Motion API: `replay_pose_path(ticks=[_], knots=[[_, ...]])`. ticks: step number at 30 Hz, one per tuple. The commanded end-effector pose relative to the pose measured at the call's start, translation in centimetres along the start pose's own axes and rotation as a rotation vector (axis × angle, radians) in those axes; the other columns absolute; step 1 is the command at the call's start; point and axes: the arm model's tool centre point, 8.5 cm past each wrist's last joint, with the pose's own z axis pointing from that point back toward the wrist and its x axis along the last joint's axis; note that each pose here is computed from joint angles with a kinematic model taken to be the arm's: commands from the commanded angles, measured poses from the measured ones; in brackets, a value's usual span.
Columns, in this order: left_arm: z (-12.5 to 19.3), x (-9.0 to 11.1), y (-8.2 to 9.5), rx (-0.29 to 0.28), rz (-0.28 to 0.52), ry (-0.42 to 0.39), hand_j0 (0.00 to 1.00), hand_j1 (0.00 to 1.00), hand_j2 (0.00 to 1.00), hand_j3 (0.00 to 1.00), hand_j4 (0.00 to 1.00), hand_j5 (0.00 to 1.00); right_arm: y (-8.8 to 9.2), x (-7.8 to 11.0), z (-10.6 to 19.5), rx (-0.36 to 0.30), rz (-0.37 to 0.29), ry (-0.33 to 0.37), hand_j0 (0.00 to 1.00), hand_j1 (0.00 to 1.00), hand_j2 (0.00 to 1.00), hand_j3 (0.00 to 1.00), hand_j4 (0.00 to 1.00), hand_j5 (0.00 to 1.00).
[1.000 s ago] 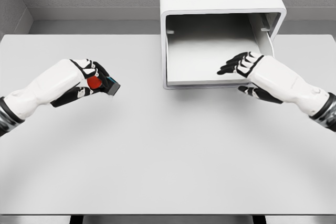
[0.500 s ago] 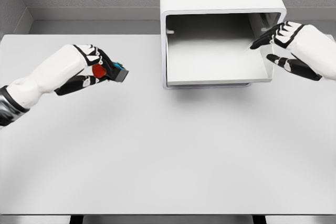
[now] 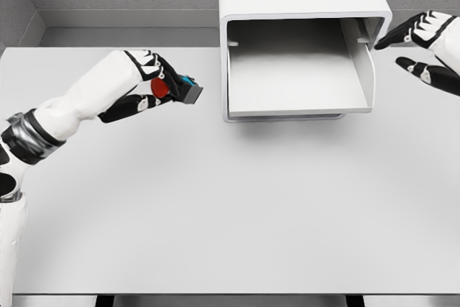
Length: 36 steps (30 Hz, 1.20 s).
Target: Slide open multi-storey tabletop storage cabinets and put open load switch and slide close multi-storey tabletop storage cabinets
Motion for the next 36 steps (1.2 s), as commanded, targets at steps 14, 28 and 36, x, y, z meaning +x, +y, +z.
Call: replay_pose_path(ticks=[14, 28, 36], knots=[[-4.0, 2.1, -1.0, 0.042, 0.047, -0.100, 0.37, 0.37, 0.37, 0.37, 0.37, 0.37, 1.7, -1.2, 2.0, 0.059, -0.030, 0.065, 0.62, 0.62, 0.62, 0.62, 0.62, 0.62], [-7.3, 3.8, -2.2, 0.053, 0.037, -0.128, 0.37, 0.37, 0.37, 0.37, 0.37, 0.37, 2.3, -1.7, 3.5, 0.084, -0.035, 0.108, 0.62, 0.62, 0.62, 0.62, 0.62, 0.62], [-9.0, 3.9, -2.7, 0.035, 0.022, -0.127, 0.37, 0.37, 0.37, 0.37, 0.37, 0.37, 3.0, -1.7, 4.0, 0.134, -0.045, 0.114, 0.53, 0.53, 0.53, 0.53, 0.53, 0.53]])
